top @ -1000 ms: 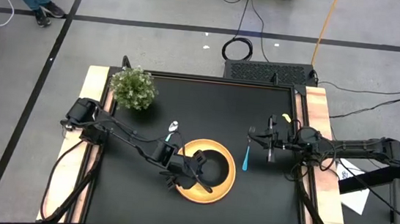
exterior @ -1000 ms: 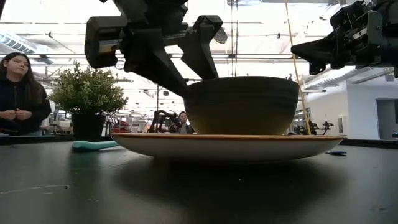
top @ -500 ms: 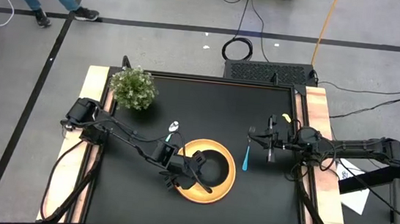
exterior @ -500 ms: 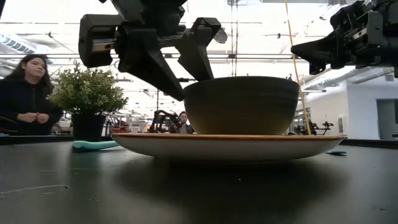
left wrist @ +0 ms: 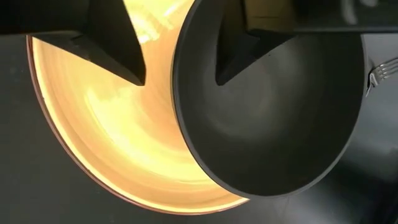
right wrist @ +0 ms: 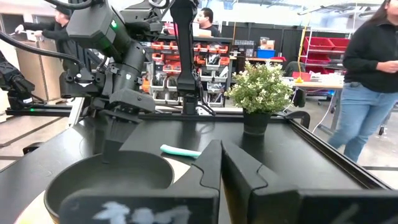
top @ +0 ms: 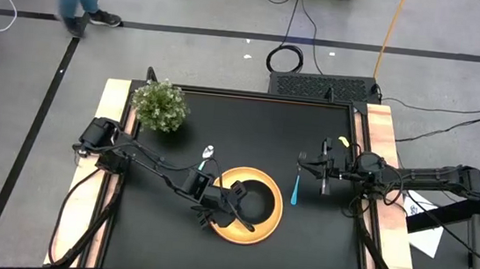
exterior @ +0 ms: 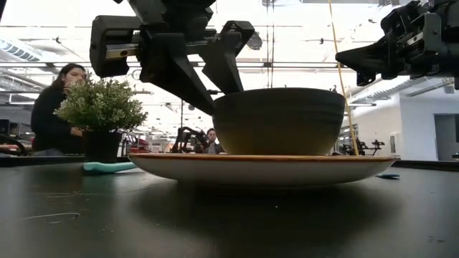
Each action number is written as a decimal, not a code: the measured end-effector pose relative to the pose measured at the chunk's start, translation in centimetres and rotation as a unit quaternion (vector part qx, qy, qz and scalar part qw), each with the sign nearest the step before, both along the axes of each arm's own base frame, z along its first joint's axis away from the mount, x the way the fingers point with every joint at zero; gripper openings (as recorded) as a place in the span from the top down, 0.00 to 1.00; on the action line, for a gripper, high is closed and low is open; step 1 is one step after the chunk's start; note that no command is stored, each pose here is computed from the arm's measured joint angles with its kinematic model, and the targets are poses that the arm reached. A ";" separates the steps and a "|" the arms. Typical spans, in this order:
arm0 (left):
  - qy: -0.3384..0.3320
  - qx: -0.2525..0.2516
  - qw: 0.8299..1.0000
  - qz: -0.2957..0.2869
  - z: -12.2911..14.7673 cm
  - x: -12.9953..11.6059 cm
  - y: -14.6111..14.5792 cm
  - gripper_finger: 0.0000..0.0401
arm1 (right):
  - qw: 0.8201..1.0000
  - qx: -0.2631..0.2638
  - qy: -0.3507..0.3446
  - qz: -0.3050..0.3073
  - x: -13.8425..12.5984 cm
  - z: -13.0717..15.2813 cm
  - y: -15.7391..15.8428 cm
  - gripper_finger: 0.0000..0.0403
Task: Set table place
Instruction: Put the black bowl on the yellow plate
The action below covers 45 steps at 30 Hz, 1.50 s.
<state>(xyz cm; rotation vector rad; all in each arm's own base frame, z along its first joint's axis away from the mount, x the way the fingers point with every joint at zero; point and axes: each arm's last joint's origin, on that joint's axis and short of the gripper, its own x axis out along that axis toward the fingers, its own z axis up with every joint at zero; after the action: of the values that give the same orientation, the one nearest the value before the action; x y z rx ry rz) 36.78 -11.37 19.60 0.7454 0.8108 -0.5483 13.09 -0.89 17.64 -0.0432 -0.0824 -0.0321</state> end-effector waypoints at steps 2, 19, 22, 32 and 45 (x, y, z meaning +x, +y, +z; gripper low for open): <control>0.000 -0.001 1.000 0.001 0.0 0.0 0.0 0.58 | 1.000 0.000 0.000 0.000 0.0 0.0 0.0 1.00; 0.002 -0.006 1.000 0.008 0.0 0.0 0.0 0.74 | 1.000 0.000 0.000 0.000 0.0 0.0 0.0 1.00; 0.002 -0.006 1.000 0.009 0.0 0.0 0.0 0.74 | 1.000 0.000 -0.001 0.000 0.0 0.0 0.0 1.00; 0.003 -0.011 1.000 0.015 0.0 0.0 0.0 0.74 | 1.000 0.001 -0.003 0.000 0.0 0.1 0.0 1.00; 0.009 -0.027 0.999 0.018 0.0 0.0 -0.1 0.74 | 1.000 0.006 -0.004 0.000 0.0 0.1 0.0 1.00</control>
<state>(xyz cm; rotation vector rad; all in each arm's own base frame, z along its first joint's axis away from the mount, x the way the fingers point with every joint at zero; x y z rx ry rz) 36.75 -11.43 19.59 0.6768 0.8209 -0.5434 13.08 -0.89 17.71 -0.0315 -0.0899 -0.0318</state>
